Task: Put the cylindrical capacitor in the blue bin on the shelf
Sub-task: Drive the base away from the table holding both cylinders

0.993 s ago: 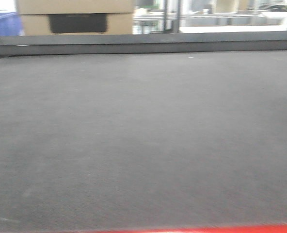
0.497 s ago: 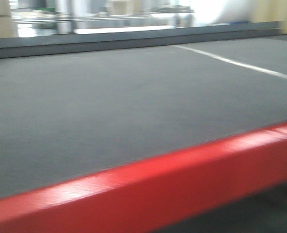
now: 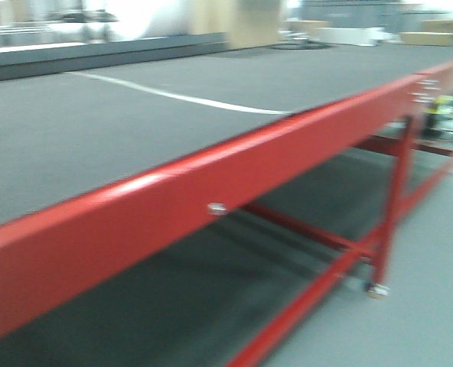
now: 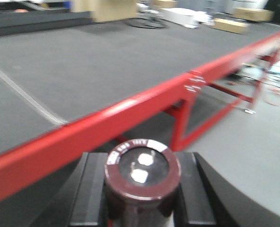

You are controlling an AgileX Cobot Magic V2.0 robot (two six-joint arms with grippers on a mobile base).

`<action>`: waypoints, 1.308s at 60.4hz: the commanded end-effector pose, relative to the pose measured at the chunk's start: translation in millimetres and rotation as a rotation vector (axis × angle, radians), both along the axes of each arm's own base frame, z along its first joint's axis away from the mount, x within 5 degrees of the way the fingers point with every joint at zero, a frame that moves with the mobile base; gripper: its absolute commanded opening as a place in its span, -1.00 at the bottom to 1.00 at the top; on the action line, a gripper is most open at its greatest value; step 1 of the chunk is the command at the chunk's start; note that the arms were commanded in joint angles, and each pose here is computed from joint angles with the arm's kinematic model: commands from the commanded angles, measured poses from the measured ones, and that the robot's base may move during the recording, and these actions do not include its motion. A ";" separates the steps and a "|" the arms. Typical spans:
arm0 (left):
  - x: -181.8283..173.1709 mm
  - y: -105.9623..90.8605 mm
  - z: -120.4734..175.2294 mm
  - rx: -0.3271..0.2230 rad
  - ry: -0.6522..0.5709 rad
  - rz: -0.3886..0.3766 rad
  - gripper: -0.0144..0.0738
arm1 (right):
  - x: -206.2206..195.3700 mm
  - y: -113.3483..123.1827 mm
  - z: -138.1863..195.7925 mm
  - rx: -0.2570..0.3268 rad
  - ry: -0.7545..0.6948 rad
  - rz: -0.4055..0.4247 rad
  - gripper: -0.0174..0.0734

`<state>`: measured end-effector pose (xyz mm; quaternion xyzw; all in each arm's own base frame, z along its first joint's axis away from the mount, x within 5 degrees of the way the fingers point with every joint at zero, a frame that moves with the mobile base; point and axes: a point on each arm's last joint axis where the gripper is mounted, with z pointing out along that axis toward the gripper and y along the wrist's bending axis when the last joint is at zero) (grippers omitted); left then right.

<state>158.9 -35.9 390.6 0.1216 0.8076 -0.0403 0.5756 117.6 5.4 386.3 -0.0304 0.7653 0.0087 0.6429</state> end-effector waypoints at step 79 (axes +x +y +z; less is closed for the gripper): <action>-0.6 -0.4 4.5 -0.008 -0.030 -0.004 -0.92 | -2.0 -0.9 5.5 -0.004 -0.037 -0.007 -0.95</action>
